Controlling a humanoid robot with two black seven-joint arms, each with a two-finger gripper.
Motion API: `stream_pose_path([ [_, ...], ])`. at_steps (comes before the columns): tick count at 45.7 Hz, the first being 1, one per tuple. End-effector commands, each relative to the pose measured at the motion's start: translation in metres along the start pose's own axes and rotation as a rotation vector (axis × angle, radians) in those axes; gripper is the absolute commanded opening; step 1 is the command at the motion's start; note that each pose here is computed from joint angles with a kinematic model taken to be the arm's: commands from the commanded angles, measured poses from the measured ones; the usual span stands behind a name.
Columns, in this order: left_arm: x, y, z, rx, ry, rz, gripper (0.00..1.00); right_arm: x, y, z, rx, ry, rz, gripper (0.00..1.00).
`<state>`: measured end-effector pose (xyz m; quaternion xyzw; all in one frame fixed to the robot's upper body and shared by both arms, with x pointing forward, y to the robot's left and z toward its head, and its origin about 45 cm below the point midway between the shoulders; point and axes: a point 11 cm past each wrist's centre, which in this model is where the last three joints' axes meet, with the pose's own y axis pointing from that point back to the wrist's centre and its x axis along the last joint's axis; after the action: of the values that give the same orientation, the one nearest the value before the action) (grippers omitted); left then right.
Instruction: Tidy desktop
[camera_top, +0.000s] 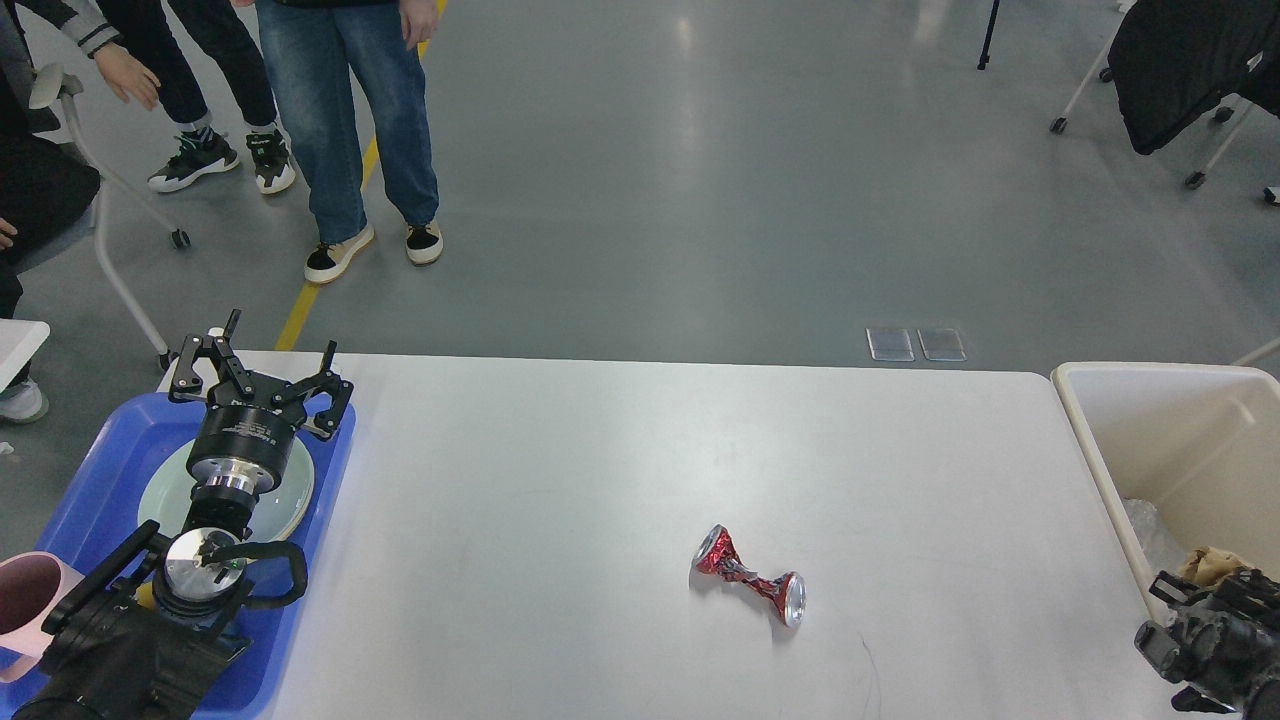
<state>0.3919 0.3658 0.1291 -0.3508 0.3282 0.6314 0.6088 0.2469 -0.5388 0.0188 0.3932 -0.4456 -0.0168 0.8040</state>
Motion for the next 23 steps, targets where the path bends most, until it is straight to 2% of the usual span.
stream_pose_path([
  [1, 0.0, 0.0, 0.0, 0.0, 0.0, 0.0, 0.96, 0.007, 0.0, 0.001, -0.001, -0.006, 0.009, 1.0],
  [23, 0.0, 0.0, 0.0, 0.0, 0.0, 0.0, 0.96, 0.025, 0.001, -0.005, 0.012, -0.021, 0.013, 1.0],
])
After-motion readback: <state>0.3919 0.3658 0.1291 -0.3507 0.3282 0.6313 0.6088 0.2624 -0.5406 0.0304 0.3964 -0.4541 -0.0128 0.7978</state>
